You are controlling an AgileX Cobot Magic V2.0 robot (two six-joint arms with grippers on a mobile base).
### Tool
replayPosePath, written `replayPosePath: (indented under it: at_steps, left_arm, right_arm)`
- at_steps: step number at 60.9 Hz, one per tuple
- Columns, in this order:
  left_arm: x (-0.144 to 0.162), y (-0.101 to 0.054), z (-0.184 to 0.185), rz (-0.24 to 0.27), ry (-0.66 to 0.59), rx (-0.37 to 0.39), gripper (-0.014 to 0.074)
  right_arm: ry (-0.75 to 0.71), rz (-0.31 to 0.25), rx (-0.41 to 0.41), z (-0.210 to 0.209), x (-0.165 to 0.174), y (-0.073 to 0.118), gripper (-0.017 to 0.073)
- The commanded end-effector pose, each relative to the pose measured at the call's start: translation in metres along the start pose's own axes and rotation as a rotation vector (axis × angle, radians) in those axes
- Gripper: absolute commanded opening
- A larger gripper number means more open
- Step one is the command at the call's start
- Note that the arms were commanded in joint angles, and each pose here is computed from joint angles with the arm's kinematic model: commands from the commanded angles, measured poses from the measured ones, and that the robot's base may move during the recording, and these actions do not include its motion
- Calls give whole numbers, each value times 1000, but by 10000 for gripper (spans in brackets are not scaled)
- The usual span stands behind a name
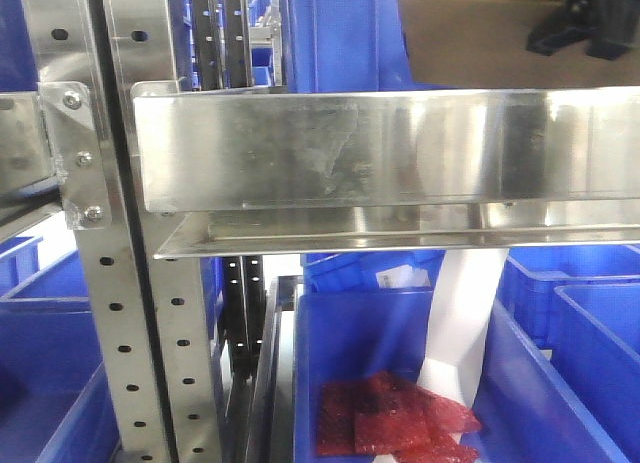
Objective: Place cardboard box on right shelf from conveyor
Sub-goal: 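Lower the box onto the roller shelf with the right gripper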
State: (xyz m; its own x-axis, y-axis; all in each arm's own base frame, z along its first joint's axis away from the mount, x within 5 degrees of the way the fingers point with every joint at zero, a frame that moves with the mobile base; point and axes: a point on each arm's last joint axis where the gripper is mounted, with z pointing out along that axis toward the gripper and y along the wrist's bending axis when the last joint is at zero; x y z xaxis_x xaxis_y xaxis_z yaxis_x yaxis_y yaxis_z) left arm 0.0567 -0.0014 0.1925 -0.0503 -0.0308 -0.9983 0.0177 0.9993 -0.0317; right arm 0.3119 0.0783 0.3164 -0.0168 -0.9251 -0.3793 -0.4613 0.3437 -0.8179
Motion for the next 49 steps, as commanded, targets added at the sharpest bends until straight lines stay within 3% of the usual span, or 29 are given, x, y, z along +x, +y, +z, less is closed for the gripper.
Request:
replayPosePath:
  at_steps: [1,13,39,49]
  left_arm:
    - [-6,0,-1,-5,-91,-5,-116]
    - [-6,0,-1,-5,-91,-5,-116]
    - [-6,0,-1,-5,-91,-5,-116]
    - [-6,0,-1,-5,-91,-5,-116]
  right_arm:
    - [-102,60,112,-15,-12,-22,619]
    - [-121,142,108,-21,-16,-23,619]
    - [-156,430,76,-51,-22,-28,617]
    - [-147,621,32,-67,-21,-28,617]
